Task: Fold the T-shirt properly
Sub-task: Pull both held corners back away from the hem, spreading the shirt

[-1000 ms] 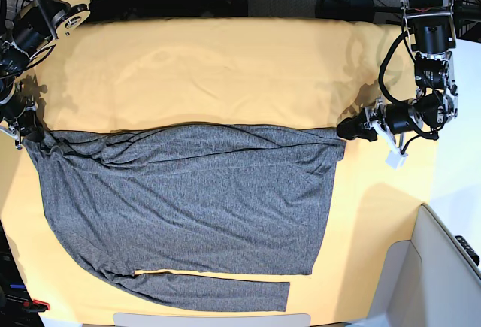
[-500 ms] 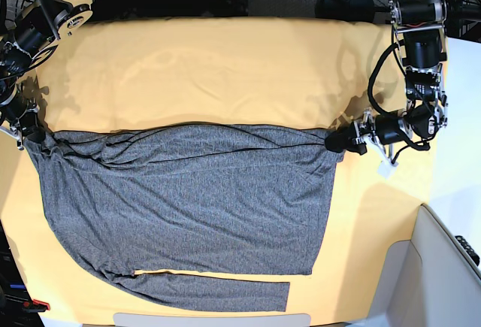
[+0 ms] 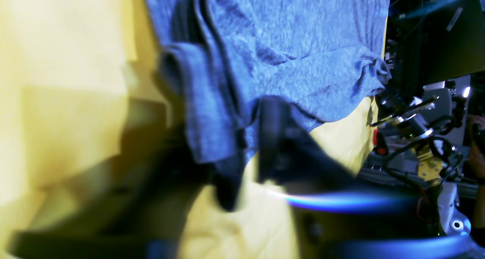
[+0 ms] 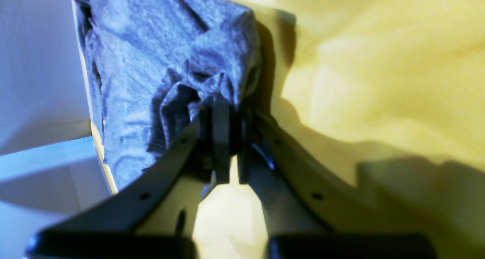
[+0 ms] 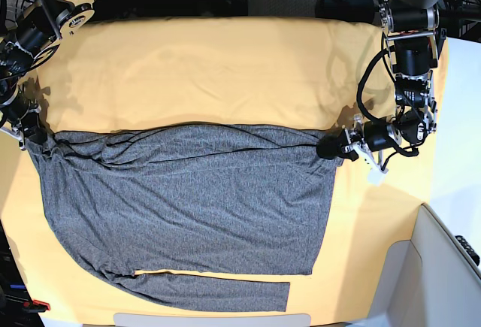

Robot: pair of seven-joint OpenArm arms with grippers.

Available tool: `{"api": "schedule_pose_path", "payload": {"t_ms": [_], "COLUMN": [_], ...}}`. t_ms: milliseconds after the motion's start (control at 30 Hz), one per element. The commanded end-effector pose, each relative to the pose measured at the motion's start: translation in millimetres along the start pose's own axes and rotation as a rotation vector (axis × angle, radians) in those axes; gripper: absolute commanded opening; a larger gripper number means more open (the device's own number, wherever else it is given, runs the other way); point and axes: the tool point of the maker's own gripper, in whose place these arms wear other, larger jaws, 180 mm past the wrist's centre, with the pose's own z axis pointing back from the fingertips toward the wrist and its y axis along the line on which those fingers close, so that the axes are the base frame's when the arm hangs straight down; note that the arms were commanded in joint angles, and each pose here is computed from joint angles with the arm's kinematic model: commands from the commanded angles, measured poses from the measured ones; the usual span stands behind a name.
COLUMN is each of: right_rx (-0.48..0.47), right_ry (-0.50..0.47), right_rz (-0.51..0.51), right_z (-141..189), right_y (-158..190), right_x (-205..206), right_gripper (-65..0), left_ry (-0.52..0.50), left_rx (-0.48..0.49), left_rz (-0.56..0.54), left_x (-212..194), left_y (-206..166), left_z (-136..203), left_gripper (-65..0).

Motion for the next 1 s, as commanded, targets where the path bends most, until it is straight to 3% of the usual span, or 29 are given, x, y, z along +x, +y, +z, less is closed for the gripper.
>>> {"api": "schedule_pose_path", "payload": {"t_ms": [0, 167, 433, 967], "right_rx": [0.021, -0.004, -0.065, -0.204], "right_ry": [0.017, 0.048, 0.056, 0.188], "right_rz": [0.016, 0.062, 0.109, 0.145], "right_z": [-2.1, -3.7, 20.7, 63.9], "right_y": [10.1, 7.6, -7.7, -54.0], "right_x": [-0.5, -8.0, 17.3, 16.9], "right_gripper": [-65.0, -65.0, -65.0, -65.0], "left_ry": [-0.006, 0.005, 0.010, 0.124], "left_rx": [0.016, 0.042, 0.107, 0.220], "left_rz": [-0.001, -0.009, -0.054, -0.113], "left_x": [3.9, 3.6, 7.4, -44.2], "left_y": [3.2, 10.7, 25.5, 54.4], "left_z": [3.9, 13.5, 43.8, 82.8], "left_gripper": [-64.4, -64.6, -64.6, -64.6]}}
